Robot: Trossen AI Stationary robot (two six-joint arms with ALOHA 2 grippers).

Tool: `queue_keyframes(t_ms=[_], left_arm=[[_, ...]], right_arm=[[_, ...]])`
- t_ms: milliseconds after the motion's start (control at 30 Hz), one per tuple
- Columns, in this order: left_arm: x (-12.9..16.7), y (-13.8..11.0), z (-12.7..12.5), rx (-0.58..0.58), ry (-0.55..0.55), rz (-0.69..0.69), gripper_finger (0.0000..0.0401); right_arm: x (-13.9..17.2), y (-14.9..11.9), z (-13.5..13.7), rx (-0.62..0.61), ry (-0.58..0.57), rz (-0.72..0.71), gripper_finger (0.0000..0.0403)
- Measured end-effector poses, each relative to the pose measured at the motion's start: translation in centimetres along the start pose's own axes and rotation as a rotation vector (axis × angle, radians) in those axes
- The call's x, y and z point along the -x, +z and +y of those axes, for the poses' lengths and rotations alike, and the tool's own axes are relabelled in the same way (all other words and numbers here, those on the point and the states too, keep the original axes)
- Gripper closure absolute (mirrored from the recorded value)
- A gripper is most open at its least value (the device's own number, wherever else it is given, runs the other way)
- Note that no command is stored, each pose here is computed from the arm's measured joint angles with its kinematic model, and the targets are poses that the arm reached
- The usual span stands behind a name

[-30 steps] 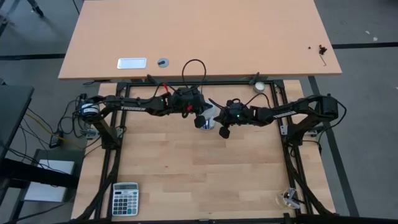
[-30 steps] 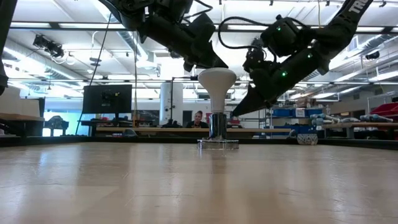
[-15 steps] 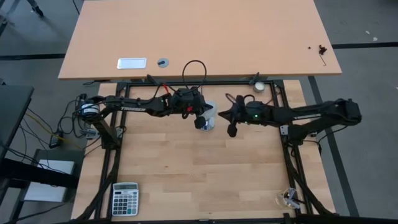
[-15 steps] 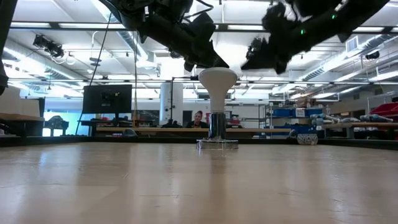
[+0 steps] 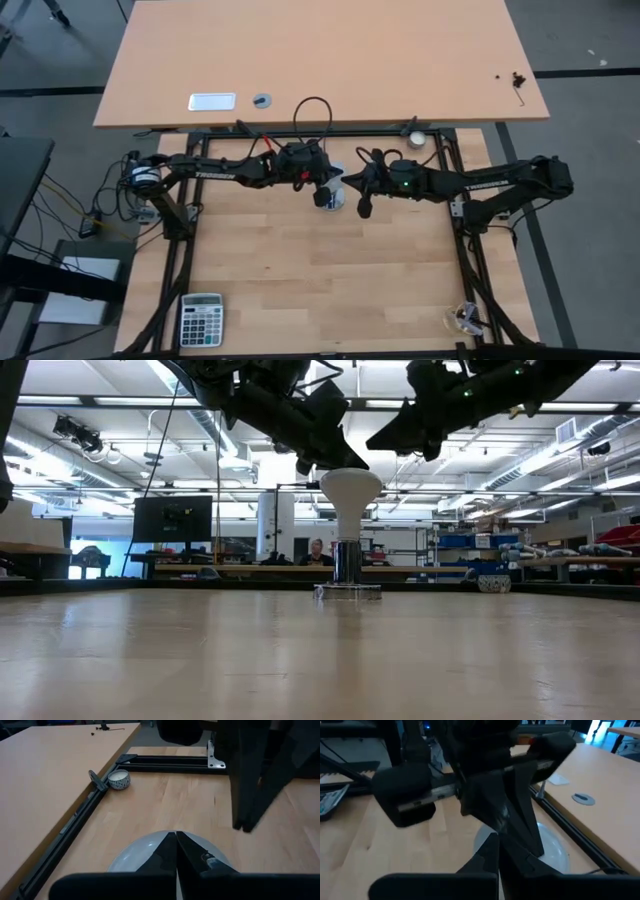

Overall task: Screw lightbulb
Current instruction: Insert the lightbulb into the silver lamp socket

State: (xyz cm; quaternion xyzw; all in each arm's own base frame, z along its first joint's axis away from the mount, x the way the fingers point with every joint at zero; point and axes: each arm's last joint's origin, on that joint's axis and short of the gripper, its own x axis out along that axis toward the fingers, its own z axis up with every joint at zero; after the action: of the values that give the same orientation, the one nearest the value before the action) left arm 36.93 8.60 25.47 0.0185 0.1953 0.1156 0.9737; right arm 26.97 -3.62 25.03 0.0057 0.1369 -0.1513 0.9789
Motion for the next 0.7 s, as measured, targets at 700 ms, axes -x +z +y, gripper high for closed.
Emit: queue_keyframes(t_ms=[700], left_arm=[[0.93,0.78,0.17,-0.011,0.032,-0.018,0.0399]], right_arm=[[-0.38,-0.31,-0.58,-0.013,-0.049,0.017,0.0392]])
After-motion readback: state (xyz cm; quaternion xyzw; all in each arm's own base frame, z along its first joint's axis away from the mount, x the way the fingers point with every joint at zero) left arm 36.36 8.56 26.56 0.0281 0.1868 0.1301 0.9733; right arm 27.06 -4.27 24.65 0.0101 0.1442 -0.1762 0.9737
